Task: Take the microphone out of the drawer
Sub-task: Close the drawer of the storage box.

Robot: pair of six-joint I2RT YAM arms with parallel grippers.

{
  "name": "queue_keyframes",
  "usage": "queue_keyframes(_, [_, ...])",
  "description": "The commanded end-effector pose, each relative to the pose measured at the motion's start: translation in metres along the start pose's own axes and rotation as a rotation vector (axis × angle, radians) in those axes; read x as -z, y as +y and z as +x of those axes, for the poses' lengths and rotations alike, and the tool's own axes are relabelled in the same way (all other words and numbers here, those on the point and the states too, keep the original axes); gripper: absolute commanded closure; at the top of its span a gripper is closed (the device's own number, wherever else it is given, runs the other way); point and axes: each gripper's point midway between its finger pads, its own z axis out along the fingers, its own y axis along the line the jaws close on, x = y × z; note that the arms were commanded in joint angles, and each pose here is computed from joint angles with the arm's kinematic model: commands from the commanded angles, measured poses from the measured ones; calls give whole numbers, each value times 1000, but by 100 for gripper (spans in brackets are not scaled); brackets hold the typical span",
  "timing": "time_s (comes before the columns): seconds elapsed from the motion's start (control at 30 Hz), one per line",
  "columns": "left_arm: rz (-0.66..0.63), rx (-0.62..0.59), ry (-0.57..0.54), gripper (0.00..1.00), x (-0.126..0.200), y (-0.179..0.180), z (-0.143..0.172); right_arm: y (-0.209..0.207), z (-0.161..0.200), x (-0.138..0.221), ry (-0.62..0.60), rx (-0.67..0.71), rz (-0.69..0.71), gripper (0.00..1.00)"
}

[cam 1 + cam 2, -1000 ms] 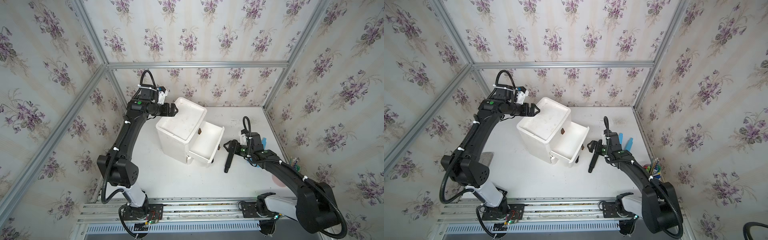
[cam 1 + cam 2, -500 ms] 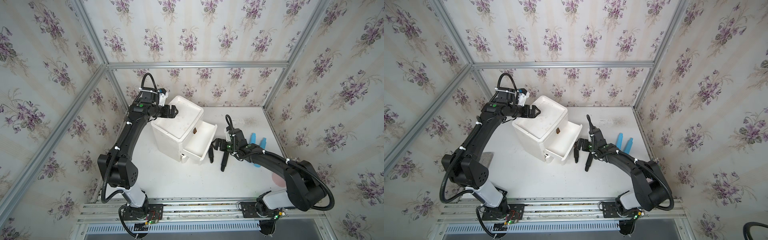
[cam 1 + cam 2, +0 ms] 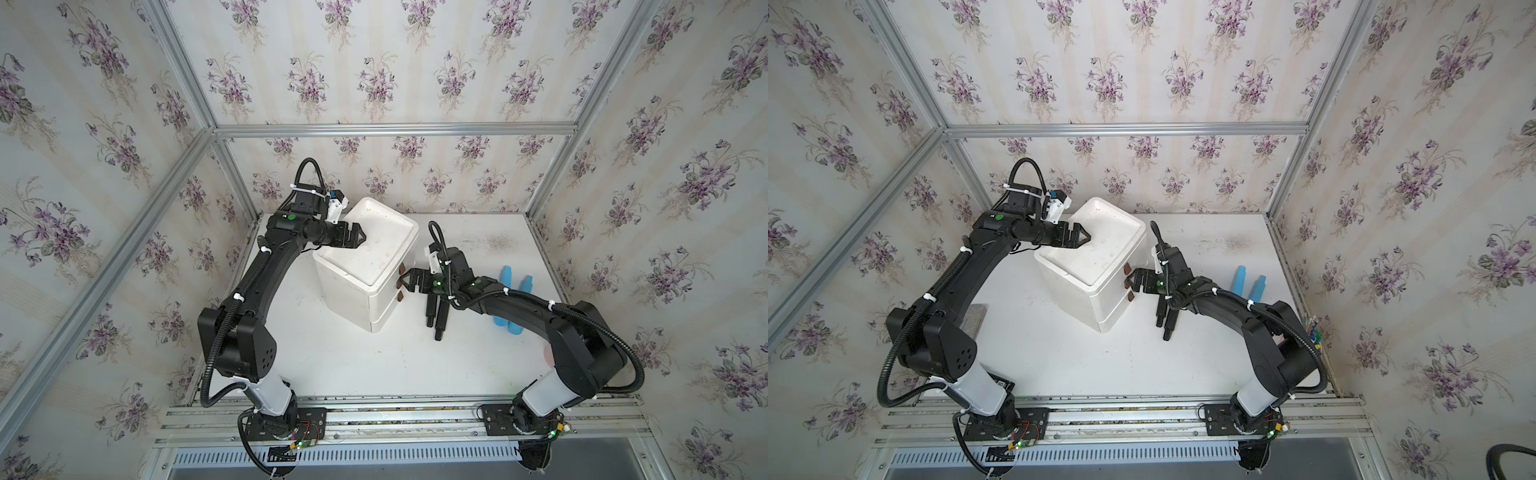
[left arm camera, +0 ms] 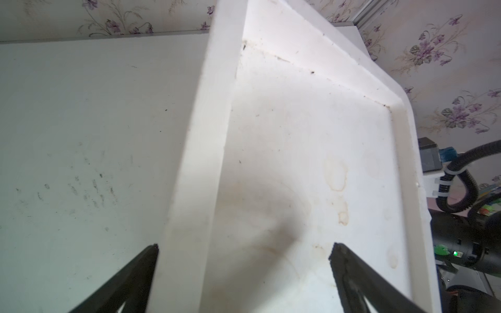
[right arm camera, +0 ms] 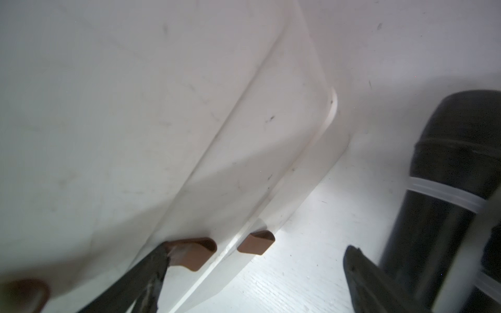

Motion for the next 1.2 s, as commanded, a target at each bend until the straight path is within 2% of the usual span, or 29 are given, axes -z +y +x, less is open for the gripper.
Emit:
queue_keyframes(0.0, [74,22,41,1,2,-16,12,14,5,-7,15,-5,-68,0])
queue_keyframes(0.33, [-28,64,42,1,2,7,15,2,20,7,18,-9,-37,0])
queue_keyframes(0.53, [-38,83,40,1,3,12,15,-1,37,10,16,-32,-128,0])
queue_keyframes(0.67, [-23,86,42,1,3,10,16,1,43,9,-4,54,-178,4])
queue_keyframes(0.9, [-16,84,42,1,3,8,16,-21,54,-5,18,185,-95,22])
queue_keyframes(1.17, [-10,83,41,1,4,8,15,-12,47,-4,-35,315,-138,23])
